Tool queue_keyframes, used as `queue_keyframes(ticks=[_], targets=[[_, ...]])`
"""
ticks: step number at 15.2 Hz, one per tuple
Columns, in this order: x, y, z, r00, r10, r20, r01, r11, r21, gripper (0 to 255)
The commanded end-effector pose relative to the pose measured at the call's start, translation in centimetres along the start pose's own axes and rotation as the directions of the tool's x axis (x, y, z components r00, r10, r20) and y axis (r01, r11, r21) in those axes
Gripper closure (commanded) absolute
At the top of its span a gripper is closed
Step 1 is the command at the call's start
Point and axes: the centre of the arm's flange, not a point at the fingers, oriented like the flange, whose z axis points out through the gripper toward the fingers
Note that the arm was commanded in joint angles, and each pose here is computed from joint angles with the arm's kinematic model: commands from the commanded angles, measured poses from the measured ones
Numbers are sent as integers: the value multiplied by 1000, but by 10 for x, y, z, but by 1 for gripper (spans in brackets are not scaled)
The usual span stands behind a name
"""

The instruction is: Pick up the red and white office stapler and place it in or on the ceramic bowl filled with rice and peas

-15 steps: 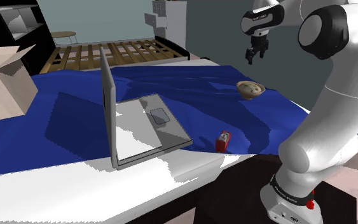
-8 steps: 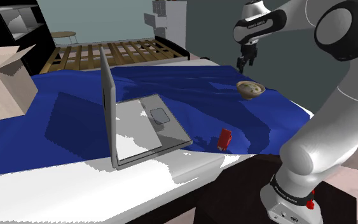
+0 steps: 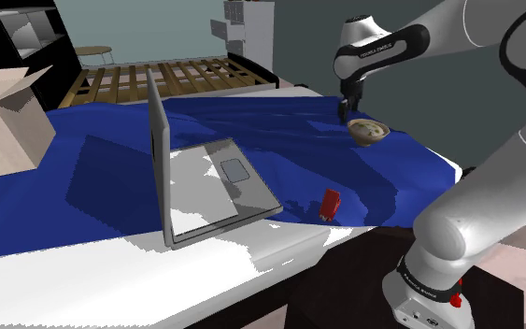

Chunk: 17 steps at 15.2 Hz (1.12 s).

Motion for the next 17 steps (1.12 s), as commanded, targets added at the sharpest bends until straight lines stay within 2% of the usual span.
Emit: queue_keyframes(ticks=[1,5,9,13,17], targets=[[-3,-27,1,999,-52,-1,52,999,5,0],[-12,-77,4,988,-153,-4,153,988,18,0],[-27,-126,7,968,-252,-8,252,967,30,0],[-46,-173,10,937,-349,-13,349,936,42,0],[-70,-218,11,897,-442,-20,442,895,53,0]])
